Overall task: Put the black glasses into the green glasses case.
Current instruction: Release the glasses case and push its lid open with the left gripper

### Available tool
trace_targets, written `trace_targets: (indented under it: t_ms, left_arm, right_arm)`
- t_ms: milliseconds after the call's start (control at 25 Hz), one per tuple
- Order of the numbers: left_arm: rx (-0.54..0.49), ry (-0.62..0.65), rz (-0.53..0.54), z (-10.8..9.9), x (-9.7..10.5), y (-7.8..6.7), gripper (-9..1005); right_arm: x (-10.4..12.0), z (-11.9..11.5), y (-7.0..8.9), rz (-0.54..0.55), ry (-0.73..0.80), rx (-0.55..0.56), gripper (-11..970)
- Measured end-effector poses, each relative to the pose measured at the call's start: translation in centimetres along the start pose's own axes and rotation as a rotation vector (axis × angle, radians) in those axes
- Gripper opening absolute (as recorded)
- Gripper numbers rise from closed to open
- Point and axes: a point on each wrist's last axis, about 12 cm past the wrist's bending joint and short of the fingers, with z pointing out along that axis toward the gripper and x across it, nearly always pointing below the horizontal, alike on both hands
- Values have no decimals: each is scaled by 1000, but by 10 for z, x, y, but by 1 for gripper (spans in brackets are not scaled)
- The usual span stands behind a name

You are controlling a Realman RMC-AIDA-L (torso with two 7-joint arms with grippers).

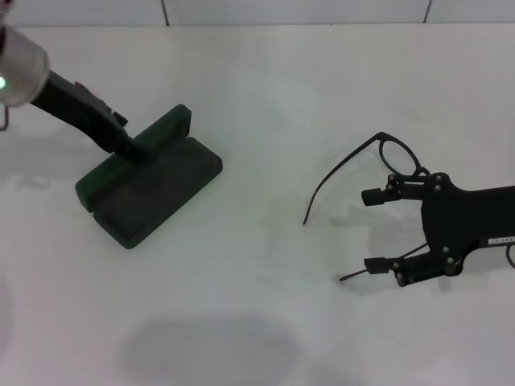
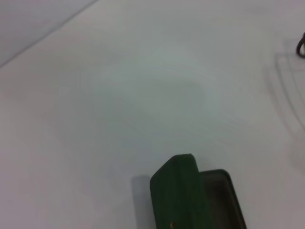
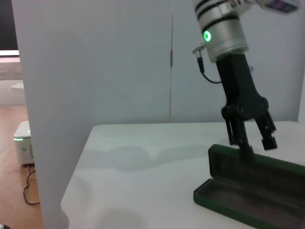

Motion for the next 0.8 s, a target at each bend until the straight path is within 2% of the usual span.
trace_targets:
  t_ms: [200,440,680,800]
  left_arm:
    - [-8,25,2,12,-2,1,842]
    - [-16,28,-7,12,-2,1,838]
    - [-16,39,29,13,-2,-1,833]
    - [-17,40,34,14,-2,-2,623]
  right_arm:
    - [2,0,1,7,11,-3,869]
    - [2,0,2,8,11,-2,869]
    - [3,0,2,11,12,0,869]
    - [4,-1,2,13,13,3,869]
